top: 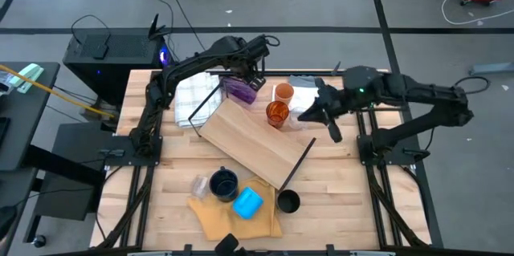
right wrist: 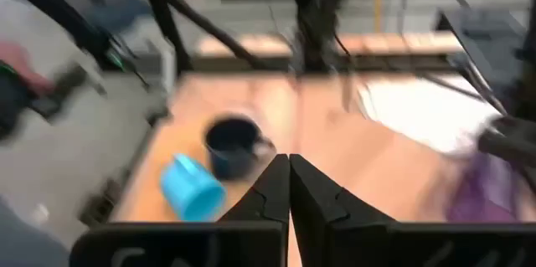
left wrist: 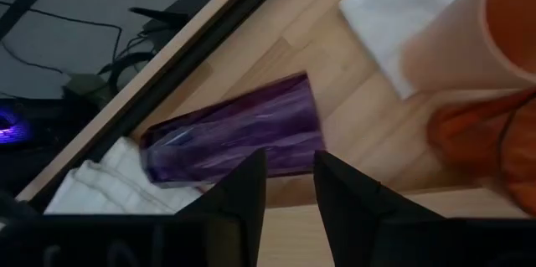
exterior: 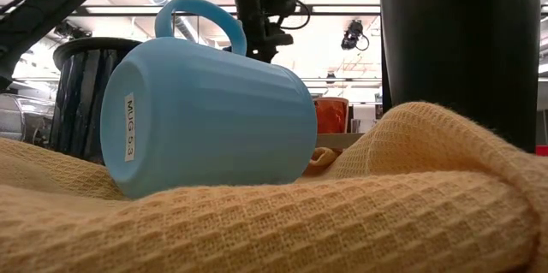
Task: Stack small to large cups/mugs on shelf
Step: Put the purple cup on the shelf
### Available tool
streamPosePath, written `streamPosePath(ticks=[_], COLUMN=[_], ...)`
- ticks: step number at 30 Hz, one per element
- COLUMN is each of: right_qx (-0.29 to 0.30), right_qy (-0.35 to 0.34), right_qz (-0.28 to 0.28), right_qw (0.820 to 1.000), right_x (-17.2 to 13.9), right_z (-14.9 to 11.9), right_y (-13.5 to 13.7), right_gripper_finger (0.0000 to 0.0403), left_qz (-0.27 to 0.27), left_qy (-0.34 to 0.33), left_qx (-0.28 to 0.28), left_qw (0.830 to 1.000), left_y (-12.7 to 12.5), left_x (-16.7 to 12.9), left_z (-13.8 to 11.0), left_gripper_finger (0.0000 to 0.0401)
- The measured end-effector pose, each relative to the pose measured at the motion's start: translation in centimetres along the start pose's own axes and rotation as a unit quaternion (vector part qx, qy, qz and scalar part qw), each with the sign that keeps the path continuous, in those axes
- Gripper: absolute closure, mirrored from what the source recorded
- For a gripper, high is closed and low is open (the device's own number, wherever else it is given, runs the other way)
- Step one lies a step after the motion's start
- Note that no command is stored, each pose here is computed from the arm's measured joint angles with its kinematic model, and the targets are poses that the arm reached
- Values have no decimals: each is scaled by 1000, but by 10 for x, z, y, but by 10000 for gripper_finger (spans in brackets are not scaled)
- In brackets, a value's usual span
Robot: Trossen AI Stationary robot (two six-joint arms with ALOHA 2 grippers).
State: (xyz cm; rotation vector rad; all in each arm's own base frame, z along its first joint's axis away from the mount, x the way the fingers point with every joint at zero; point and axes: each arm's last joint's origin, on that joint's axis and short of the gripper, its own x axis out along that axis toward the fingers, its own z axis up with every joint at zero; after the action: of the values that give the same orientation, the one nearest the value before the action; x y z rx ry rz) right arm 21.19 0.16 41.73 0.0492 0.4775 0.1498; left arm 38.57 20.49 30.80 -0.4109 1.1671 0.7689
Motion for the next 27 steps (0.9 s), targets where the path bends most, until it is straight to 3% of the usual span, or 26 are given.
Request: streamPosePath(ticks=[6,14,20,27], right_qx=[-10,36,66,74], right_qy=[57,-5,-37,-40], right_qz=[-28,-58,-98,-100], right_qw=[998,998,992,991], right_x=[-18,-70,-92,-94], right_z=[18,20,16,15], right_y=[-4,4,6,6], right_gripper_finger=[395,394,392,389], left_qz=[-1,-8,-14,-5], left_qy=[-1,-22,-30,22], left_qx=[8,7,-20,13], left_qw=[1000,1000,999,1000], left_y=[-1,-6,-14,-23], left_x=[0,-1,19,53], left_z=[0,3,9,5], left_gripper_finger=[293,288,271,227])
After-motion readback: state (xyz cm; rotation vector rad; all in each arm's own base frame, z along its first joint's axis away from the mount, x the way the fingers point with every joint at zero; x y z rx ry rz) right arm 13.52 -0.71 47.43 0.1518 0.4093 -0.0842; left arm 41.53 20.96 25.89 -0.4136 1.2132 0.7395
